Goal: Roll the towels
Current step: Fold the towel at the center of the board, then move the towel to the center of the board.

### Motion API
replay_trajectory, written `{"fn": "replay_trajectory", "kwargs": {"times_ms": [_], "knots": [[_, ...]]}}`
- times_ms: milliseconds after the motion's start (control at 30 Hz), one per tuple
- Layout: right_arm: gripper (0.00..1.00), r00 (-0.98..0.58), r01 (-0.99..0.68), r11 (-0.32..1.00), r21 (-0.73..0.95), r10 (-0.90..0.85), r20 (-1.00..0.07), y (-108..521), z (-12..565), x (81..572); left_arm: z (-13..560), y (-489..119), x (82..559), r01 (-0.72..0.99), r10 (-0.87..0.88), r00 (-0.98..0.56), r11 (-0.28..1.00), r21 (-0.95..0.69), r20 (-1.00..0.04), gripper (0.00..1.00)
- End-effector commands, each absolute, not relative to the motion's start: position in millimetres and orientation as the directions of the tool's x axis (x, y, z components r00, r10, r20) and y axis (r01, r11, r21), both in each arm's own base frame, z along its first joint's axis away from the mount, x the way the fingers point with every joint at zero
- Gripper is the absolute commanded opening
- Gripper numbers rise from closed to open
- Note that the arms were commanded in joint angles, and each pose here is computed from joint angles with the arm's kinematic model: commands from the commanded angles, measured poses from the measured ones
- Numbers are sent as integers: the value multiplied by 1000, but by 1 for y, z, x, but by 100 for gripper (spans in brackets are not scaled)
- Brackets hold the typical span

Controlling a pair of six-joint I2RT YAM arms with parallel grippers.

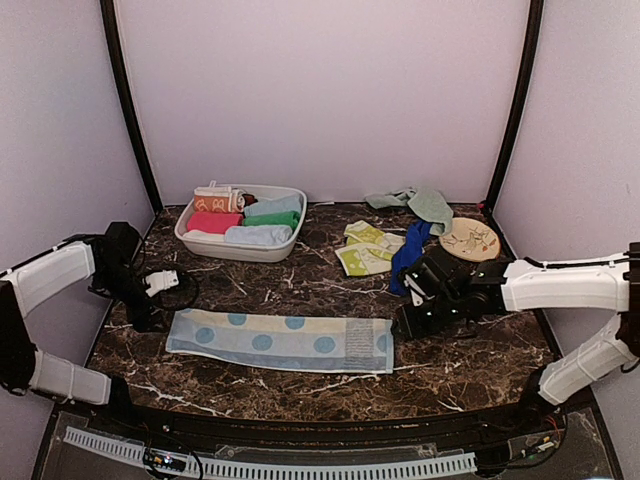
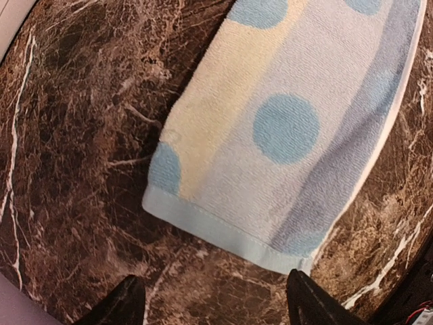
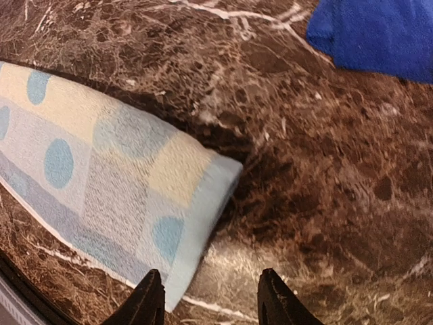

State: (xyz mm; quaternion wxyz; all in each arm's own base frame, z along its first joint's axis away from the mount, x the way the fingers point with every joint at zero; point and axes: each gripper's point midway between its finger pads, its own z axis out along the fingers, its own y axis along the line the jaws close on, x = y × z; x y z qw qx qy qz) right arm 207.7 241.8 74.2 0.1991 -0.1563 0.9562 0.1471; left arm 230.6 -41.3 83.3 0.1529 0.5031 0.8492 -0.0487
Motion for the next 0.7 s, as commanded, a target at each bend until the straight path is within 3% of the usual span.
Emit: {"fn": "replay_trajectory", "kwargs": {"times_ms": [0, 167, 267, 367, 533, 667], "knots": [[44, -865, -391, 882, 262, -255, -433, 277, 74, 230, 74, -47, 254, 834, 786, -519, 551, 2, -336, 70], [42, -874, -388, 884, 262, -263, -408, 287, 57, 237, 54, -44, 264, 809, 766, -563, 588, -18, -311, 65], [41, -874, -375, 889, 262, -246, -419, 285, 55, 242, 52, -39, 276, 770, 732, -604, 638, 5, -315, 54], [44, -878, -353, 906, 234, -234, -418, 275, 55, 245, 52, -35, 280, 727, 686, -659, 686, -24, -309, 51], [57, -882, -317, 920, 229, -198, -428, 262, 58, 248, 49, -30, 276, 666, 616, -731, 738, -111, -293, 57], [54, -889, -318, 909, 270, -187, -417, 269, 55, 246, 52, -38, 275, 632, 565, -765, 752, -189, -310, 65]]}}
